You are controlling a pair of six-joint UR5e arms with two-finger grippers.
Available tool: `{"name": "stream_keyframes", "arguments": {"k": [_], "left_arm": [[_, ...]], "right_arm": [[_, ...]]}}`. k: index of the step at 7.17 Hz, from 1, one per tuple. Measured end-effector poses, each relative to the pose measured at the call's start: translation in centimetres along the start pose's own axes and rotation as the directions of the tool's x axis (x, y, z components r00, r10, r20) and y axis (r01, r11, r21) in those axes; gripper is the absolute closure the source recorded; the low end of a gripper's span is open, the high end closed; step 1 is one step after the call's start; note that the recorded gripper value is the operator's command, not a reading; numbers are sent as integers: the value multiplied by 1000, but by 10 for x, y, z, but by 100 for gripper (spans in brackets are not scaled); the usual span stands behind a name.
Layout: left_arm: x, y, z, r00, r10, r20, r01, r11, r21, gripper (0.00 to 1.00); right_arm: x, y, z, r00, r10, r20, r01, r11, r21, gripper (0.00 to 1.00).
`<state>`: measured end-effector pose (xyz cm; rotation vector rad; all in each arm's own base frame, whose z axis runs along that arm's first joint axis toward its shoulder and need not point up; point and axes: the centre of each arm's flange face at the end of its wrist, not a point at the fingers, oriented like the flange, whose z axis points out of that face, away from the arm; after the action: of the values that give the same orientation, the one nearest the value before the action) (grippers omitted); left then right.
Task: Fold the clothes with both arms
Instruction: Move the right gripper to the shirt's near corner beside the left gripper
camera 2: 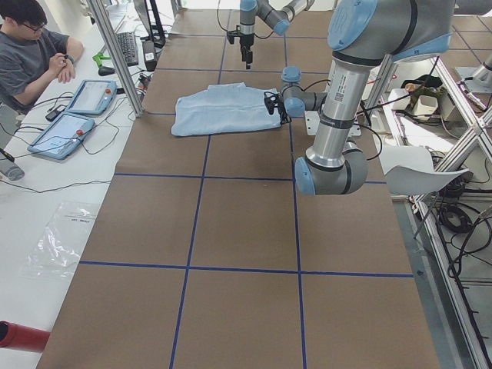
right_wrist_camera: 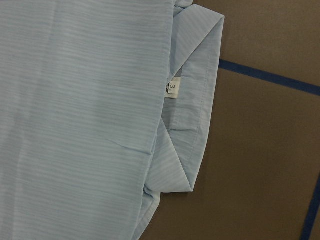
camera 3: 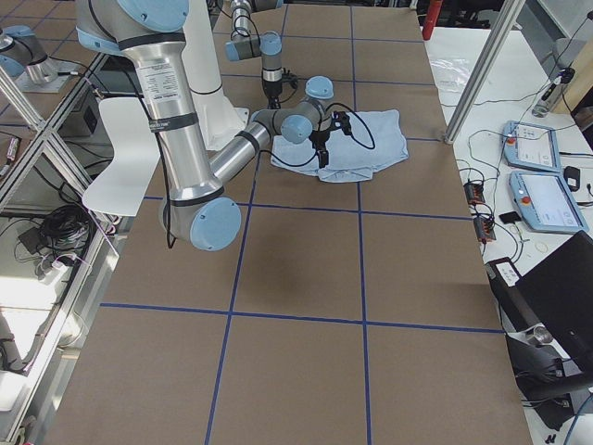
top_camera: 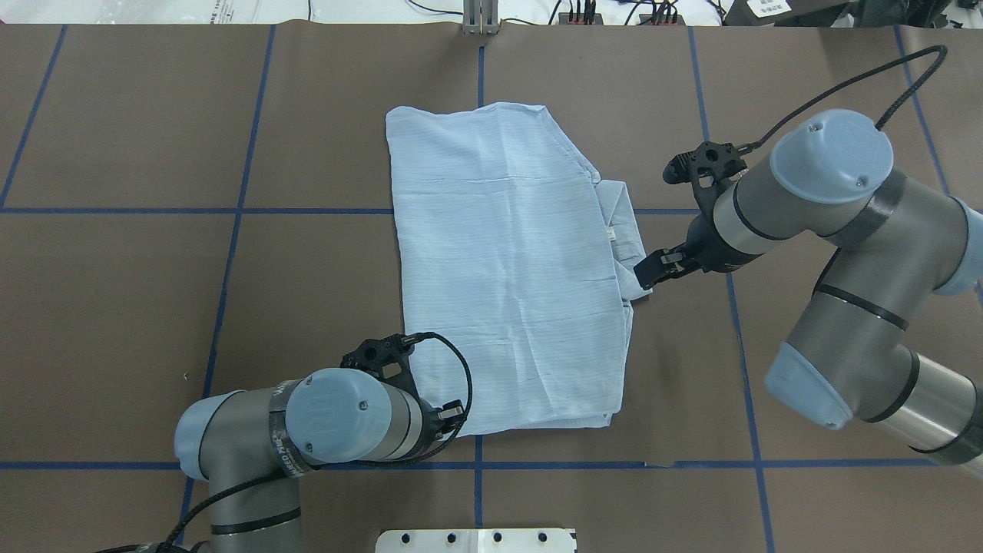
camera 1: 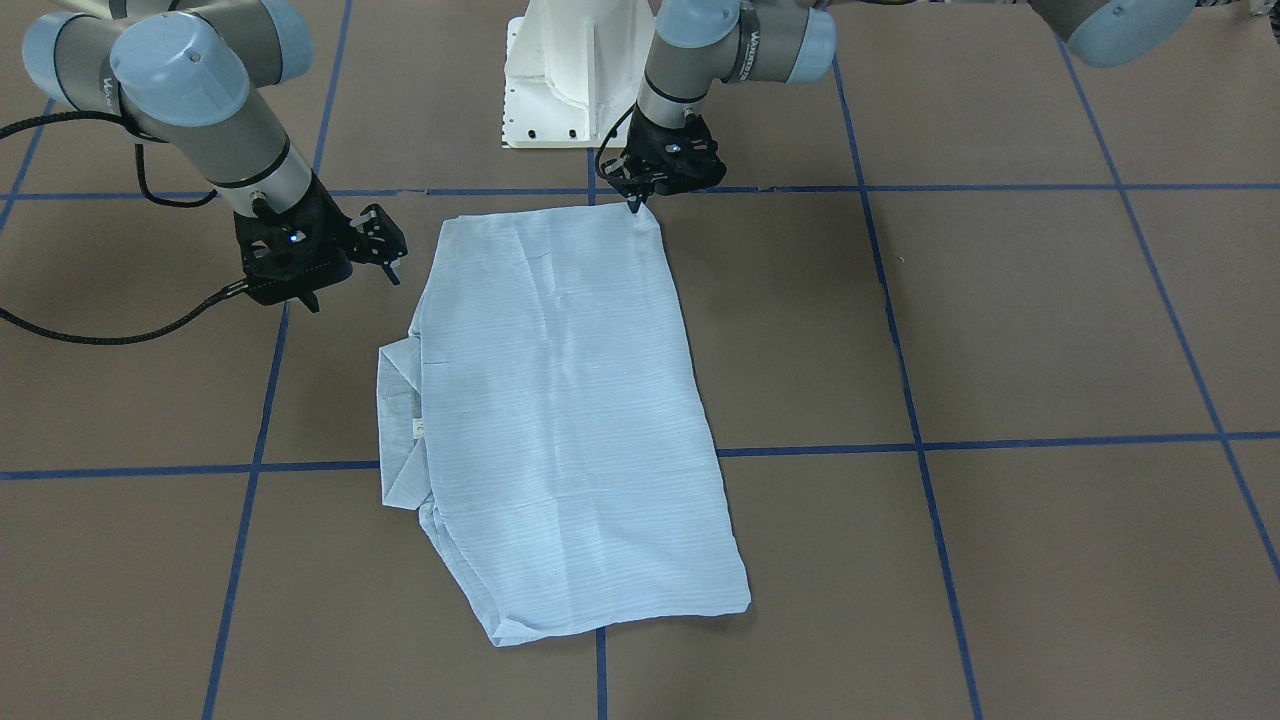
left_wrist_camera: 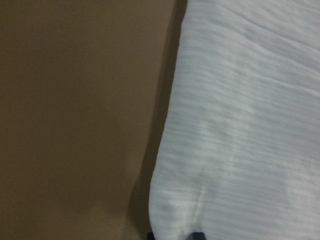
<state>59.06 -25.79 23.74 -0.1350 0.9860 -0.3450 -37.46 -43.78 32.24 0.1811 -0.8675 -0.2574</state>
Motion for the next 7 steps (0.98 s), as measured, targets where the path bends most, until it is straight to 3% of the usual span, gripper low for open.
{"name": "stream_keyframes", "arguments": {"k": [3, 5, 7], "left_arm": [[8, -14, -20, 999, -14, -35, 14, 1000, 13, 100], [15, -25, -42, 997, -22, -71, 24, 1000, 21, 100], [16, -37, -51, 996, -33, -78, 35, 999, 18, 100]], "right_arm": [[-3, 1, -1, 1000, 18, 6, -18, 1000, -2, 0], [-26, 15, 8, 989, 144, 17, -144, 989, -18, 0], [-59, 36, 23, 946, 325, 14, -325, 945, -34, 0]]}}
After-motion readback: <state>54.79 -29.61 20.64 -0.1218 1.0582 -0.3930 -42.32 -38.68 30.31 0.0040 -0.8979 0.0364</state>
